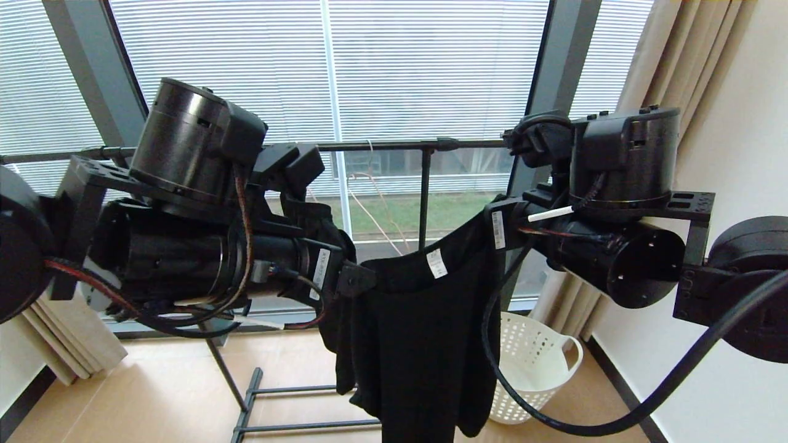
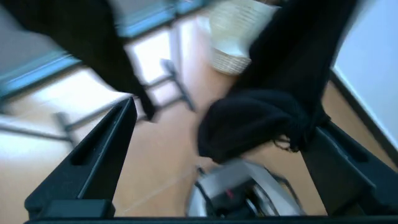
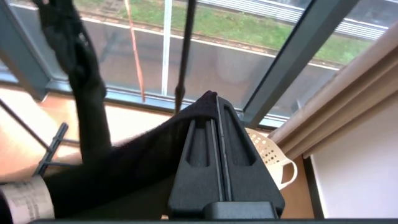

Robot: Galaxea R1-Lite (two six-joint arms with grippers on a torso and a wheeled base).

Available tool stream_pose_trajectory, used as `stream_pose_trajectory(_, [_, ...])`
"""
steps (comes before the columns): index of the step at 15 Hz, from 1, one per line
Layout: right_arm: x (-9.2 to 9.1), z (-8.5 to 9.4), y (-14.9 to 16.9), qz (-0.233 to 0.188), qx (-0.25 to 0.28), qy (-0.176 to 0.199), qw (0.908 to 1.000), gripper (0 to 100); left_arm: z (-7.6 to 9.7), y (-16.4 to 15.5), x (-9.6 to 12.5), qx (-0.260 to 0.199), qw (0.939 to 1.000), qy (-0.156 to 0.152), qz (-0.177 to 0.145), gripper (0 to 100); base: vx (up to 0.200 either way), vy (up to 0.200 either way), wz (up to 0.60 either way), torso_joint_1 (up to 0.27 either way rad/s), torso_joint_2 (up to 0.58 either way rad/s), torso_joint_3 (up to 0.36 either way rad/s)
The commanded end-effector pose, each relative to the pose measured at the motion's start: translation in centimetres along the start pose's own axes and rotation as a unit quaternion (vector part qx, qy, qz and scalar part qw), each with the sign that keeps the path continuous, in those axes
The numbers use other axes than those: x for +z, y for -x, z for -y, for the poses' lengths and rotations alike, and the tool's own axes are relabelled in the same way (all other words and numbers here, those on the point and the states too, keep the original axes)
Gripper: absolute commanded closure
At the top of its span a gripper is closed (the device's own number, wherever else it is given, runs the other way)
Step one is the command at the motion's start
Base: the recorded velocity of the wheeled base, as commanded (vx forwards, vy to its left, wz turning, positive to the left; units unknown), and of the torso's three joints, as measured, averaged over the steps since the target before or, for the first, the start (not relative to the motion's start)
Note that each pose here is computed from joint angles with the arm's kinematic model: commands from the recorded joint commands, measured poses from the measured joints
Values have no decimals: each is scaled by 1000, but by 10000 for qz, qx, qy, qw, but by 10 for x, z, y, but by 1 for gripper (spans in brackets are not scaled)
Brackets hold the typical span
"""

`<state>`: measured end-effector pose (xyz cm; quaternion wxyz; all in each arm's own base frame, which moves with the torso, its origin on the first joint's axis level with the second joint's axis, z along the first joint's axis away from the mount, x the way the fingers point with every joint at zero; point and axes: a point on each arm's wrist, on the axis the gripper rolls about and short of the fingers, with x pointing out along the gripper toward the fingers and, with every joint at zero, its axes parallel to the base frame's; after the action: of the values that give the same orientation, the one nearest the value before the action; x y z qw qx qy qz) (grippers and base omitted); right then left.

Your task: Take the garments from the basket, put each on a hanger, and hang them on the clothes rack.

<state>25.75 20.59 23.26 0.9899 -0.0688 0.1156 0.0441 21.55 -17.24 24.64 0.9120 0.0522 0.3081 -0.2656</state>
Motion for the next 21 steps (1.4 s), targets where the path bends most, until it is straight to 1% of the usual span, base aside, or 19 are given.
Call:
stream_pose_trajectory(1, [0,6,-11,-29,-174,-10,9998,100,2,18,-4,-351,9994,-27,-14,0,0,0,0,0,0,0])
stream_pose_trajectory(4, [-4,4,-17,-101,-191,34,9998,100,-3,23,-4,-753,9971,68,-39,0,0,0,0,0,0,0])
stream_pose_trajectory(5, [-6,3,-20,-127,-199,42,9997,100,-6,26,-6,-930,9956,133,-72,0,0,0,0,0,0,0])
stream_pose_trajectory(6, [-6,3,-20,-115,-206,39,9997,100,-9,25,-8,-921,9955,209,-111,0,0,0,0,0,0,0])
stream_pose_trajectory(8, [-2,6,-17,-60,-212,-2,9998,100,-16,20,-7,-776,9957,481,-140,0,0,0,0,0,0,0])
stream_pose_trajectory(9, [0,8,-15,-23,-218,-30,9998,100,-21,11,-4,-660,9959,604,-162,0,0,0,0,0,0,0])
stream_pose_trajectory(10, [0,8,-15,-29,-218,-26,9998,100,-22,8,-3,-618,9960,626,-164,0,0,0,0,0,0,0])
stream_pose_trajectory(13, [2,12,-13,11,-261,-65,9996,100,-23,-26,7,-142,9976,640,-221,0,0,0,0,0,0,0])
stream_pose_trajectory(14, [3,13,-13,21,-268,-77,9996,100,-23,-40,8,-24,9978,621,-212,0,0,0,0,0,0,0])
stream_pose_trajectory(16, [3,14,-13,20,-275,-79,9996,100,-22,-55,8,161,9979,595,-177,0,0,0,0,0,0,0])
stream_pose_trajectory(17, [4,14,-13,27,-275,-83,9996,100,-23,-69,8,284,9976,591,-222,0,0,0,0,0,0,0])
stream_pose_trajectory(19, [4,14,-12,33,-282,-87,9996,100,-23,-76,10,377,9973,588,-223,0,0,0,0,0,0,0])
stream_pose_trajectory(21, [7,16,-9,71,-274,-113,9995,100,-24,-82,12,489,9968,605,-207,0,200,0,0,5,0,0])
